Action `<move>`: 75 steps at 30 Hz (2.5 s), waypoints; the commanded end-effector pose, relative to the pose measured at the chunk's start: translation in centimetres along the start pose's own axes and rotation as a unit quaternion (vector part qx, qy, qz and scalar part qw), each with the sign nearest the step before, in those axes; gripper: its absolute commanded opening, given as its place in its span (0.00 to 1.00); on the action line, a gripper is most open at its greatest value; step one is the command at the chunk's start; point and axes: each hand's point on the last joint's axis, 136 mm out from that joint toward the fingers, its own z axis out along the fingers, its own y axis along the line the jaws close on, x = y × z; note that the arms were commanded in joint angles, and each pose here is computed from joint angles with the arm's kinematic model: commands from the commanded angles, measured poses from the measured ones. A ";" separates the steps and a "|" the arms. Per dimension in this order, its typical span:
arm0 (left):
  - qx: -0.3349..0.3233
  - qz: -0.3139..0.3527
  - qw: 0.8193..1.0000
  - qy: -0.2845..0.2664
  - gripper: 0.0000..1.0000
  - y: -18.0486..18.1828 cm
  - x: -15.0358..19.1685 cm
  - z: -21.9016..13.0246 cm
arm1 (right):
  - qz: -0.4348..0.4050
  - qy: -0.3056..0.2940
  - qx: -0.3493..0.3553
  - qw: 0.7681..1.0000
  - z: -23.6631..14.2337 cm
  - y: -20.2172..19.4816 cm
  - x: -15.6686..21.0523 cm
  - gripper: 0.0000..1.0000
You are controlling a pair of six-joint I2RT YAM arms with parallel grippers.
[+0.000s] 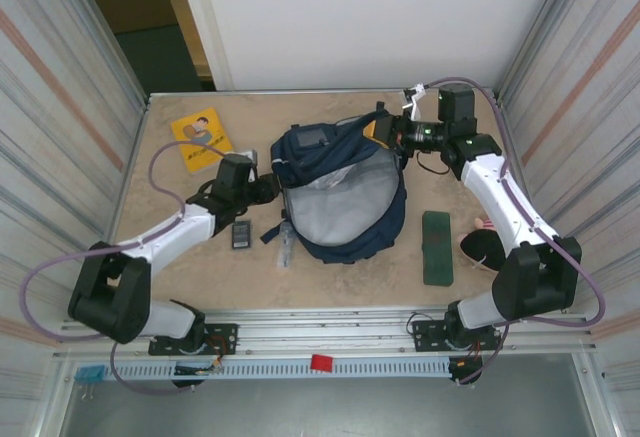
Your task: Pack the student bag
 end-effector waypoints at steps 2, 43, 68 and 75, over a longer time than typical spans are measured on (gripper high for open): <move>0.042 -0.048 0.998 0.012 0.58 -1.7 0.8 -3.6 | -0.045 -0.079 0.016 0.996 -0.2 -1.1 -3.0 0.00; -0.034 -0.146 0.986 0.077 0.61 -0.1 8.3 -4.0 | -0.006 0.024 0.341 0.940 2.3 -16.9 5.7 0.57; -0.132 -0.160 0.978 0.022 0.63 11.7 -6.7 -0.9 | -0.095 -0.044 0.224 0.969 3.5 -3.2 7.0 0.60; -0.150 -0.151 0.976 0.040 0.46 12.7 -10.7 4.1 | -0.090 -0.032 0.204 0.974 9.5 -4.2 8.5 0.59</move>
